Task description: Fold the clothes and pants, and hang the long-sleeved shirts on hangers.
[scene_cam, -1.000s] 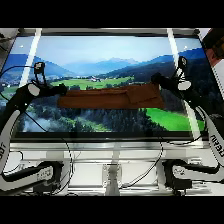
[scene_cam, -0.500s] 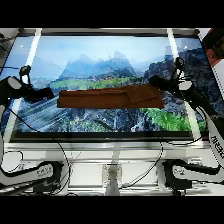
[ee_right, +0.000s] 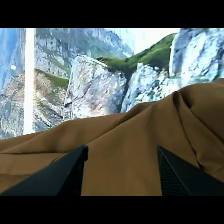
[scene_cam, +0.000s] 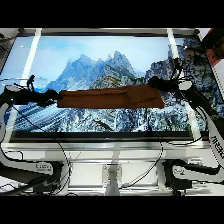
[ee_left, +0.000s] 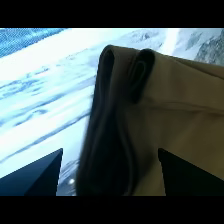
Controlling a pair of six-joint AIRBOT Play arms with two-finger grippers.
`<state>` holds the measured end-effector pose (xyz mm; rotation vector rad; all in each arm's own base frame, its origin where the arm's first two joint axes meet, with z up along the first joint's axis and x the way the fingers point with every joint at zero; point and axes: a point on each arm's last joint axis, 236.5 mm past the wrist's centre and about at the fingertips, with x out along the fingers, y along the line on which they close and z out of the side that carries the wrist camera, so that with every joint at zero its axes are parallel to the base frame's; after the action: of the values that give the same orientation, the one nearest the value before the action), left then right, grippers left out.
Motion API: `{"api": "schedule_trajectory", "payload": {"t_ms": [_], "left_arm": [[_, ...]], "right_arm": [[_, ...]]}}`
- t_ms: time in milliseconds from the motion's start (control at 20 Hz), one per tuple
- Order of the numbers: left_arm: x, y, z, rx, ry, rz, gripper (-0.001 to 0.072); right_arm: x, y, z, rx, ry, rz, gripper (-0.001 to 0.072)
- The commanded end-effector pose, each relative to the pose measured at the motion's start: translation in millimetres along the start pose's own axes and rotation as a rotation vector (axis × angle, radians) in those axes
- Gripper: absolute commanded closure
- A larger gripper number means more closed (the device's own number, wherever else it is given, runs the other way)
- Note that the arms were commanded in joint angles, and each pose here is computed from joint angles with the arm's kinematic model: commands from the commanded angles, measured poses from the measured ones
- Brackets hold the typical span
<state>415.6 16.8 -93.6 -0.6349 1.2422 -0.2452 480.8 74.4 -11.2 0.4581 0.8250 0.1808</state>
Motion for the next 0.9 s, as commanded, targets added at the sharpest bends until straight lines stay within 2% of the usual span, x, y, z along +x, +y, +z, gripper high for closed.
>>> {"api": "schedule_trajectory", "payload": {"t_ms": [0, 100, 150, 300, 350, 400, 450, 500, 700, 850], "left_arm": [[27.5, 1.2, -9.9, -0.001, 0.048, -0.016, -0.0001], [38.2, -6.0, -16.7, 0.033, 0.077, -0.021, 0.0009], [41.6, -11.1, -19.1, 0.081, 0.087, -0.025, 0.0049], [49.9, -30.2, -22.0, 0.167, 0.105, -0.036, 0.0425], [50.2, -39.0, -20.4, 0.19, 0.109, -0.044, 0.0573], [48.1, -52.0, -19.1, 0.23, 0.121, -0.063, 0.0696], [43.8, -67.5, -18.9, 0.289, 0.142, -0.091, 0.0694], [36.9, -85.7, -18.2, 0.333, 0.165, -0.121, 0.0694], [-8.7, -158.3, -6.0, 0.46, 0.162, -0.185, 0.0695], [-53.5, -207.5, 8.3, 0.552, 0.043, -0.191, 0.0694]], "right_arm": [[-0.2, 3.2, -5.4, 0.006, 0.023, 0.013, 0.023], [-0.3, 5.2, -9.8, 0.004, 0.041, 0.02, 0.023], [-0.1, 8.0, -12.6, -0.001, 0.053, 0.026, 0.023], [-0.3, 30.0, -16.9, -0.07, 0.082, 0.068, 0.0233], [-0.5, 43.0, -14.2, -0.113, 0.076, 0.088, 0.0291], [-0.7, 56.9, -10.5, -0.159, 0.065, 0.107, 0.0435], [-1.1, 73.0, -5.3, -0.209, 0.045, 0.127, 0.0605], [-1.4, 88.9, 1.0, -0.252, 0.016, 0.144, 0.0679], [0.1, 128.4, 24.4, -0.31, -0.119, 0.16, 0.07], [17.5, 127.6, -13.0, -0.234, 0.027, 0.187, 0.0701]]}}
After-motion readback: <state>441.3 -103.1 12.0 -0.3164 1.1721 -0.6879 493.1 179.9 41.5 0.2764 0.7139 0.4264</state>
